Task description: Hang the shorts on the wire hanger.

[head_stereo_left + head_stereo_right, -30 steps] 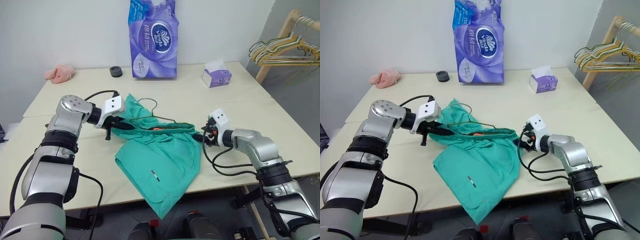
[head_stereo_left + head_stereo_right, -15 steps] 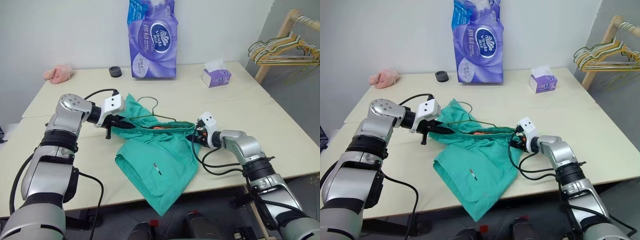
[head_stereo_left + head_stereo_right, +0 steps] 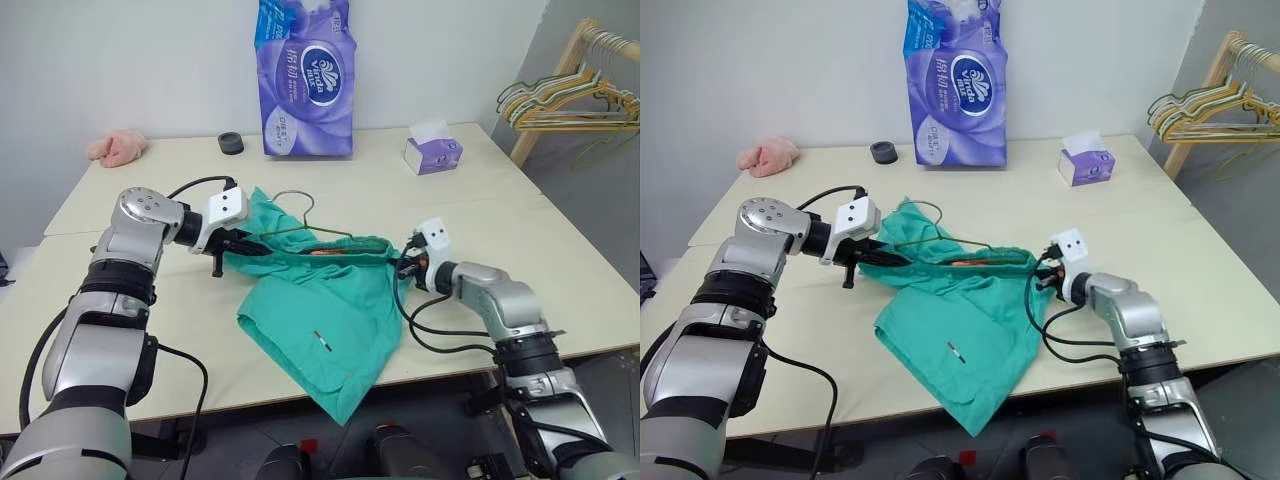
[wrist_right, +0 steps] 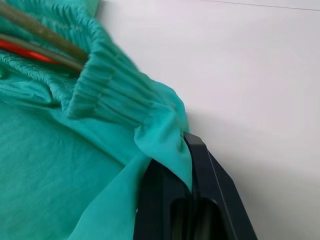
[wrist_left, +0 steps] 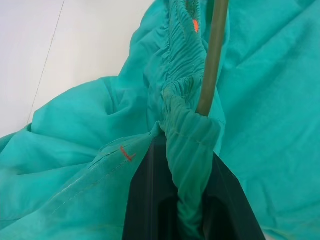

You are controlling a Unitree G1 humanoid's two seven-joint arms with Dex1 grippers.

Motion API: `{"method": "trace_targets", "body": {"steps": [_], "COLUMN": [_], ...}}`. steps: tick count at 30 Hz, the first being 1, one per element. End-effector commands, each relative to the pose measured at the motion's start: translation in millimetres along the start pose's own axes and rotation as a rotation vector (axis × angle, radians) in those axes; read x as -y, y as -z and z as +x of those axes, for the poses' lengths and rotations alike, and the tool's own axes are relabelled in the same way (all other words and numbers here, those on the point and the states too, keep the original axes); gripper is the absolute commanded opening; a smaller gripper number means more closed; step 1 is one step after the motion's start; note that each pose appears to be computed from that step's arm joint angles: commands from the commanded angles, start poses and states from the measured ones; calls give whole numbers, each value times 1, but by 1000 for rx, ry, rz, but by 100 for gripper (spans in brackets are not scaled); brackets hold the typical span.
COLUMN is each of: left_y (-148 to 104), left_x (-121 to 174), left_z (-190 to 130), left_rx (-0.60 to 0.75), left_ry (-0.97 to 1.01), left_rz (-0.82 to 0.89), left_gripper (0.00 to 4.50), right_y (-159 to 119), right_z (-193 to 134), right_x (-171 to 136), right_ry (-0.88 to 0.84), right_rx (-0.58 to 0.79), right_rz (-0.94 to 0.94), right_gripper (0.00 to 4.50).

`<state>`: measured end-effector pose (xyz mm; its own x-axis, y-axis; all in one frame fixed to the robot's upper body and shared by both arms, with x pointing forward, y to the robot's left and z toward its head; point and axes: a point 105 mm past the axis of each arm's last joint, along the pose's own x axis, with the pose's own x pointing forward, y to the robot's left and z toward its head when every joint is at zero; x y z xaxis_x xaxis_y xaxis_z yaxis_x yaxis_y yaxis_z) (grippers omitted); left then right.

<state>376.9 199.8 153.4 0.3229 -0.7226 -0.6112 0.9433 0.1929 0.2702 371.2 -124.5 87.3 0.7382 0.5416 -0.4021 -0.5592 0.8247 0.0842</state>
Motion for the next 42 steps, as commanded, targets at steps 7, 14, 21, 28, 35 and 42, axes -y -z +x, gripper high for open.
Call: {"method": "trace_targets", "body": {"steps": [7,14,21,28,35,42], "left_y": [-1,5,9,8,-5,-20], "left_x": [-6,-3,-2,-6,-10,-2], "left_z": [-13,-13,-12,-10,4,19], "left_rx": [-36,-74,-94,-100,-57,16], "left_ry": [-38,-19,-14,-48,-81,-39], "left_rz": [51,53,54,77,118,136], "left_gripper": [0,0,0,0,0,0], "right_y": [-13,-12,-29,-64,-70,-74], "right_z": [-34,-43,-50,-67,-55,-37], "right_x": [10,21,25,-7,-48,-53], "right_ry": [68,117,138,77,5,29], "right_rx": [51,51,97,153,116,103], "right_rz": [-16,1,-37,-202,-436,-523], "right_gripper": [3,3,3,3,3,3]}}
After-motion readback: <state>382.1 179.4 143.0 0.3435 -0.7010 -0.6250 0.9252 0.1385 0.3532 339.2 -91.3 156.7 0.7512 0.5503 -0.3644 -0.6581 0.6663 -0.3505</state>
